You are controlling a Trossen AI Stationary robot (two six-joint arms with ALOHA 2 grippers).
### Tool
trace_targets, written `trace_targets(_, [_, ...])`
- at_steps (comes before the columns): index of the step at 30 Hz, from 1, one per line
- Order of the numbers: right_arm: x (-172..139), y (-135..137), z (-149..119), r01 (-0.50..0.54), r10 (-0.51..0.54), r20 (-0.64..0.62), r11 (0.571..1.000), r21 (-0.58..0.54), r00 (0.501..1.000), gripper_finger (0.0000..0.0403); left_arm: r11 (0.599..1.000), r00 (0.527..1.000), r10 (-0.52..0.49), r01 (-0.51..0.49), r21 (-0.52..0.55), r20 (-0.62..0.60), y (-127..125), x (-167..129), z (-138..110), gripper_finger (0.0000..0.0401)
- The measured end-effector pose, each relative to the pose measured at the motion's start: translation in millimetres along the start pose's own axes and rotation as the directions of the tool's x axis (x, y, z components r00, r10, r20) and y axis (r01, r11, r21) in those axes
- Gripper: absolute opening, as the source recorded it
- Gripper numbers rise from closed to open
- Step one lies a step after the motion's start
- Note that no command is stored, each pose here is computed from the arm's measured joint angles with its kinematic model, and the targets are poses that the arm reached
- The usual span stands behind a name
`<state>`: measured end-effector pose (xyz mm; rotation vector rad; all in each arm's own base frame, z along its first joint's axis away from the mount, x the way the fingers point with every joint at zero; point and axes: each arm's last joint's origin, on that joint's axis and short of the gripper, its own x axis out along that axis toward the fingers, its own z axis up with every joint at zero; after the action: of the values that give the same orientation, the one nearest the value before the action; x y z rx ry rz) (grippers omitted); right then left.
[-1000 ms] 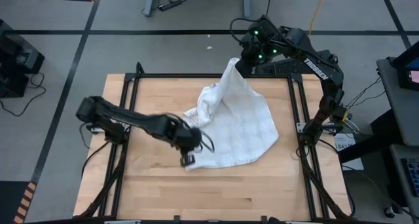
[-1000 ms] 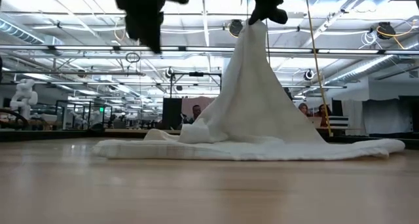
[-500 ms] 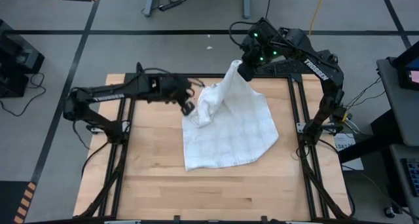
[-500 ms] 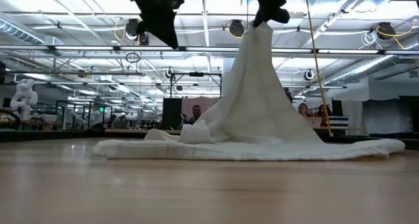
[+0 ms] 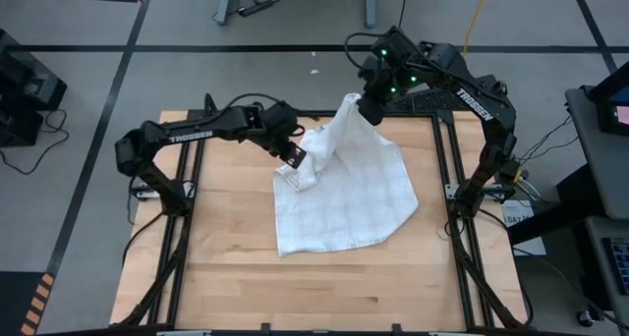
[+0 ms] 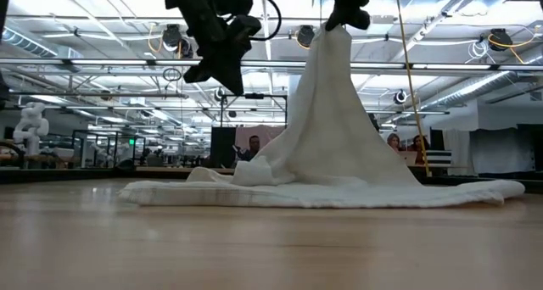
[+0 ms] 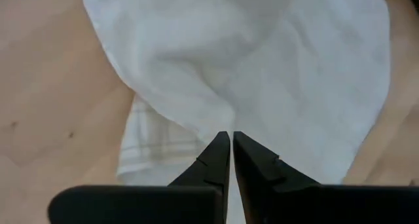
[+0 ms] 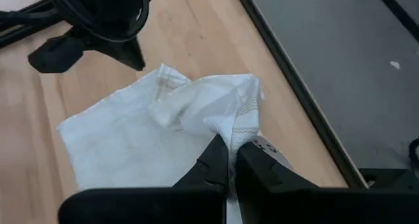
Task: Roll towel into tight, uniform cylinder
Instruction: Roll the white towel
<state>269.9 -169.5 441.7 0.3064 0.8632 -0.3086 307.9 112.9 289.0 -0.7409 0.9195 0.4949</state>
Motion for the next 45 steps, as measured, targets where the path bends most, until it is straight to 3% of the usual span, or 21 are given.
trace_targets(3, [0,0,0,-0.012,0.012,0.002,1.0,0.021,1.0,0.0004,0.999,0.999,0.046,-0.046,-0.026,0.021,5,1,3,0.0069])
trace_targets(8, [0,0,0,-0.018,0.017,0.005,0.997,0.069,1.0,0.0004,0.99,0.99,0.14,-0.139,-0.034,0.021,35,12,15,0.0167])
trace_targets(12, [0,0,1,-0.018,0.018,0.006,0.995,0.101,1.0,0.0004,0.991,0.991,0.136,-0.136,-0.006,0.001,43,9,17,0.0212])
trace_targets(17, [0,1,0,-0.019,0.019,0.005,0.991,0.135,1.0,0.0004,0.982,0.982,0.189,-0.189,-0.026,0.008,49,10,17,0.0218])
trace_targets(21, [0,1,0,-0.019,0.019,-0.001,0.988,0.151,1.0,0.0004,0.976,0.992,0.103,-0.114,-0.187,-0.067,72,31,24,0.0219])
trace_targets(26, [0,1,0,-0.019,0.019,-0.002,0.988,0.152,1.0,0.0004,0.962,0.992,0.063,-0.09,-0.256,-0.114,89,53,30,0.0222])
trace_targets(30, [0,1,0,-0.018,0.018,-0.003,0.989,0.144,1.0,0.0004,0.963,0.996,-0.007,-0.017,-0.269,-0.087,89,65,36,0.0242])
trace_targets(34, [0,1,0,-0.018,0.018,-0.003,0.992,0.126,1.0,0.0004,0.952,0.996,0.056,-0.073,-0.298,-0.065,92,81,38,0.0282])
trace_targets(38, [0,1,0,-0.018,0.018,-0.003,0.992,0.127,1.0,0.0004,0.944,0.997,0.038,-0.059,-0.325,-0.071,94,96,39,0.0312])
trace_targets(45, [0,1,0,-0.018,0.018,-0.003,0.992,0.126,1.0,0.0004,0.945,0.995,0.014,-0.045,-0.325,-0.098,101,122,38,0.029])
